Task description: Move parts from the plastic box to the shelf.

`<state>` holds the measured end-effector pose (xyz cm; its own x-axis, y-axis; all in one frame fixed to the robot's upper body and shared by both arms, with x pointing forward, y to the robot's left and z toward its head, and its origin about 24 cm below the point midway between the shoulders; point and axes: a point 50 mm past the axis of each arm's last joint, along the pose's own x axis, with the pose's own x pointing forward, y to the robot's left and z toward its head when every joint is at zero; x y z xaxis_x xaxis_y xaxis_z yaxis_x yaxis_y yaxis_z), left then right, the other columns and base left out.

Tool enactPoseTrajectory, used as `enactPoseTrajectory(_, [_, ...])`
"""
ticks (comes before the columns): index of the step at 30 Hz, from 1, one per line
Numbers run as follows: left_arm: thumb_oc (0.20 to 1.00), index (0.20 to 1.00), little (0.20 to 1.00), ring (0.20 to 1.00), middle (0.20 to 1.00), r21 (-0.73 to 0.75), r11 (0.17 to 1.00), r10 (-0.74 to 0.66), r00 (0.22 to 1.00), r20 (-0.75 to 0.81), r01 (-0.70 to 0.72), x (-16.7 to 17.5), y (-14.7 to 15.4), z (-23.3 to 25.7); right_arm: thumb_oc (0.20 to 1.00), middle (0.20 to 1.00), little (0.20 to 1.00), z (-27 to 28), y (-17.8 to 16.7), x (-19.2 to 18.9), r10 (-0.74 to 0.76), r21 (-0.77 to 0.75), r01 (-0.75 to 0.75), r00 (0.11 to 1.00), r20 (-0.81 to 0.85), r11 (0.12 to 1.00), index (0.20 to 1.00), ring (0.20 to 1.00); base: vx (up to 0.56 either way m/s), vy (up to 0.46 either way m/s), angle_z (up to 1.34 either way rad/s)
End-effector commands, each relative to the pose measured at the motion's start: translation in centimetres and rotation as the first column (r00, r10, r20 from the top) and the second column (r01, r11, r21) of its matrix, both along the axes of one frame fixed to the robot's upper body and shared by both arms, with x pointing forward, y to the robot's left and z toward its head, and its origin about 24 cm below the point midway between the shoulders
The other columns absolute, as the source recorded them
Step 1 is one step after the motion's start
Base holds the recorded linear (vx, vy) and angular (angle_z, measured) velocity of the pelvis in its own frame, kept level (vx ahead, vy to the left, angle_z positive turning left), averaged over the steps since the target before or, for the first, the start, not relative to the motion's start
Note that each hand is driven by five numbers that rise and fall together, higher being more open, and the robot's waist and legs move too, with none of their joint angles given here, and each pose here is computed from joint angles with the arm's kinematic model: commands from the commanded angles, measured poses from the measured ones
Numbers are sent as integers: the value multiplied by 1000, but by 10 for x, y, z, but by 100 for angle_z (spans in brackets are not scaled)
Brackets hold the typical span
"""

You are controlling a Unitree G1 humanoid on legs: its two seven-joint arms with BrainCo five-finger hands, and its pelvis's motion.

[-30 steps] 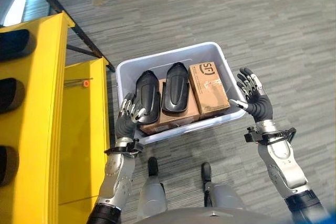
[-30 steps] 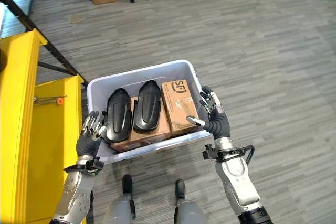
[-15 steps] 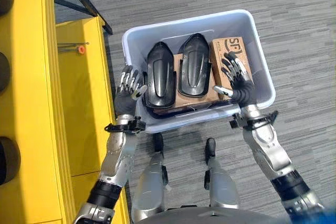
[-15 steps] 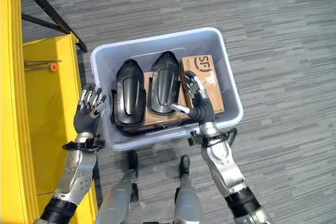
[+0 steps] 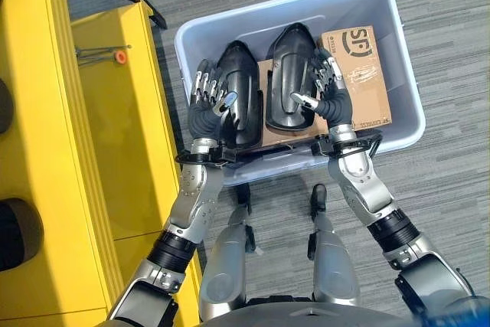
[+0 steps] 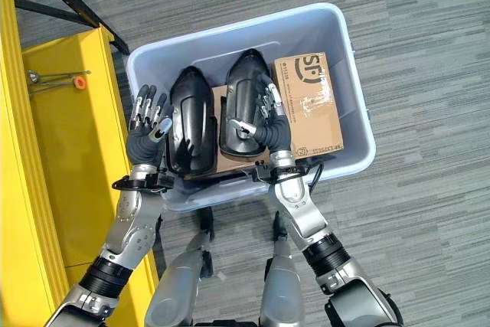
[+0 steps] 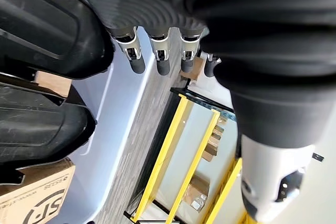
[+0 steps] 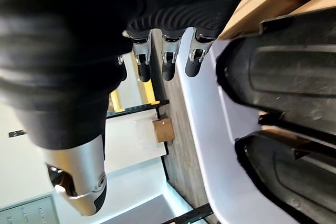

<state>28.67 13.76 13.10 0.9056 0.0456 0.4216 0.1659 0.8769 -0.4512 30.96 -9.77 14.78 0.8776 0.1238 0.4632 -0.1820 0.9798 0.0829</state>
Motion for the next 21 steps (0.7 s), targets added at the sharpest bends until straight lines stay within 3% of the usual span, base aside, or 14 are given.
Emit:
enactPoseTrajectory(1, [1000,1000,1000,1000,1000,-9,998,55,993,105,-54,-4,4,15,1000,1000,1000,24,2,-3,-39,83,29,991,130,996,1000,1000,-32,11,-2])
enactPoseTrajectory(12, [1000,1000,1000,1000,1000,26,997,66,990,123,-69,-7,6,18,1000,1000,1000,23,-23,-21,-128,97,112,974,186,989,1000,1000,-7,3,1])
enactPoseTrajectory(21, [1000,1000,1000,1000,1000,23,996,78,986,150,-82,-8,8,23,1000,1000,1000,10,-31,-21,-189,-3,193,968,166,981,1000,1000,-2,3,-3])
